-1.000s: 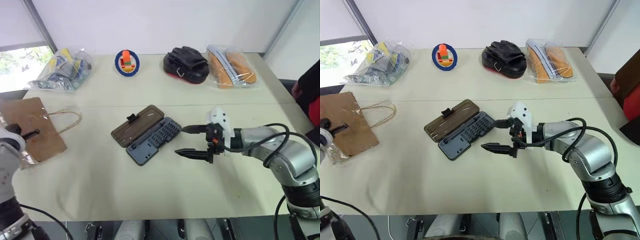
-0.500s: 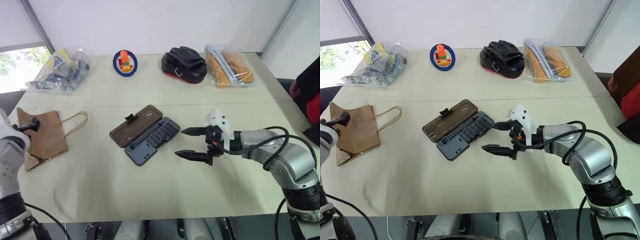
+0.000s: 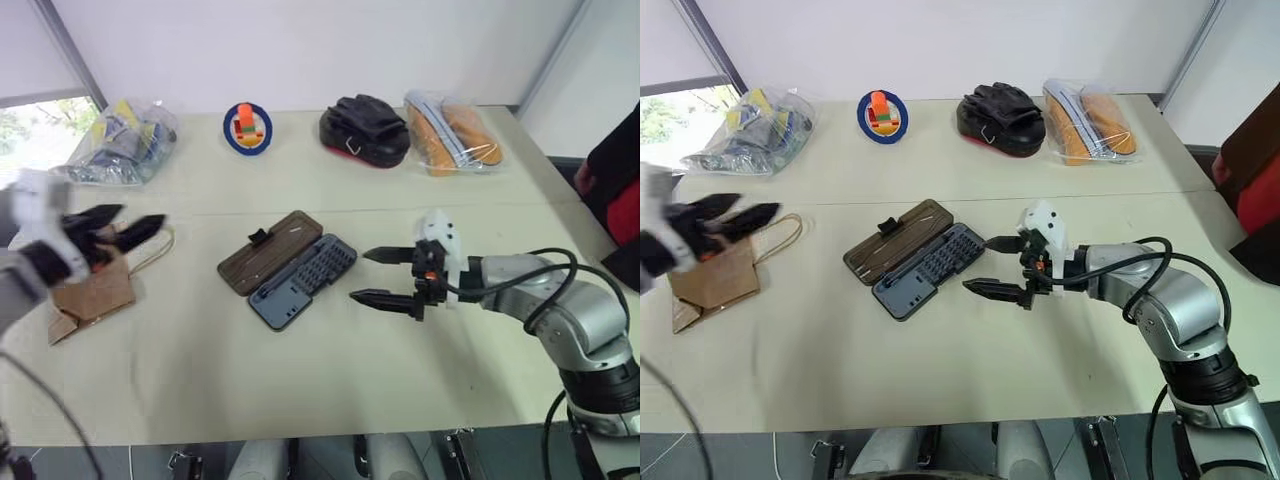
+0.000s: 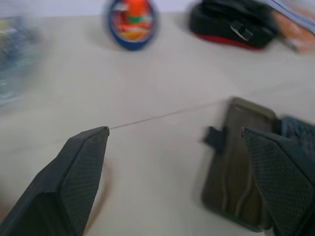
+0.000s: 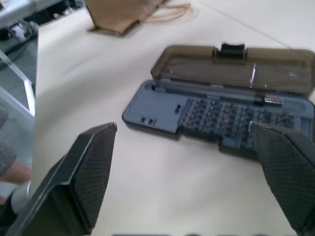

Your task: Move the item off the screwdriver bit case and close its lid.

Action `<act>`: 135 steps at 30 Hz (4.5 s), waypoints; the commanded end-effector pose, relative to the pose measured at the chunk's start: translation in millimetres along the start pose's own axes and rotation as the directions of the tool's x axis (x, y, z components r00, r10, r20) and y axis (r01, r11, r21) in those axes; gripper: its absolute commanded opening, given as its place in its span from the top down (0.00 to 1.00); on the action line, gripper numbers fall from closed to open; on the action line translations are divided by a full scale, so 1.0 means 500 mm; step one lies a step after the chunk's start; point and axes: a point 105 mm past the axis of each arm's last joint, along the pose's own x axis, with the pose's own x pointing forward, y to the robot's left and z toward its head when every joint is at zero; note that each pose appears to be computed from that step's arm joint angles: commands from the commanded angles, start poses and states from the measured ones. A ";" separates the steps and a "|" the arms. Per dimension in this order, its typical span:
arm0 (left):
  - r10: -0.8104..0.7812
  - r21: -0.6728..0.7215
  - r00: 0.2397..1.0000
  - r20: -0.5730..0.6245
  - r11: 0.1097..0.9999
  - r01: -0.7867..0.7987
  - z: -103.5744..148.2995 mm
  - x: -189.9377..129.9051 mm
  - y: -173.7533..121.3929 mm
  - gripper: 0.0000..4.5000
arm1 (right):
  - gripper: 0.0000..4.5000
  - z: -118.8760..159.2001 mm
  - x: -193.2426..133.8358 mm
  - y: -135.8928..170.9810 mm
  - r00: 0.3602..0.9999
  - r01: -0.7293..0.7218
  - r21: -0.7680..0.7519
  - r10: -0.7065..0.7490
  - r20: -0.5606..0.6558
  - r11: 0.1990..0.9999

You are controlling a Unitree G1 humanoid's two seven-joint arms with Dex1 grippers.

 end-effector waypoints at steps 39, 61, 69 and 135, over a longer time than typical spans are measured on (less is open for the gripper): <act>-0.359 0.566 0.787 -0.501 0.552 0.612 -0.143 0.192 -0.027 1.00 | 0.00 0.025 -0.027 0.021 0.994 0.101 -0.025 -0.100 0.043 0.995; -0.590 0.547 0.672 -0.448 0.414 0.728 -0.113 0.251 -0.159 1.00 | 0.00 0.007 -0.042 0.047 0.996 0.089 -0.016 -0.089 -0.009 0.996; -0.542 0.488 0.753 -0.373 0.576 0.656 -0.088 0.282 -0.157 1.00 | 0.00 0.006 -0.036 0.044 0.996 0.086 -0.015 -0.086 -0.007 0.996; -0.350 -0.019 0.895 -0.276 0.933 0.359 -0.296 -0.012 -0.220 0.99 | 0.00 -0.078 0.145 -0.213 0.934 0.242 -0.172 -0.277 -0.225 0.955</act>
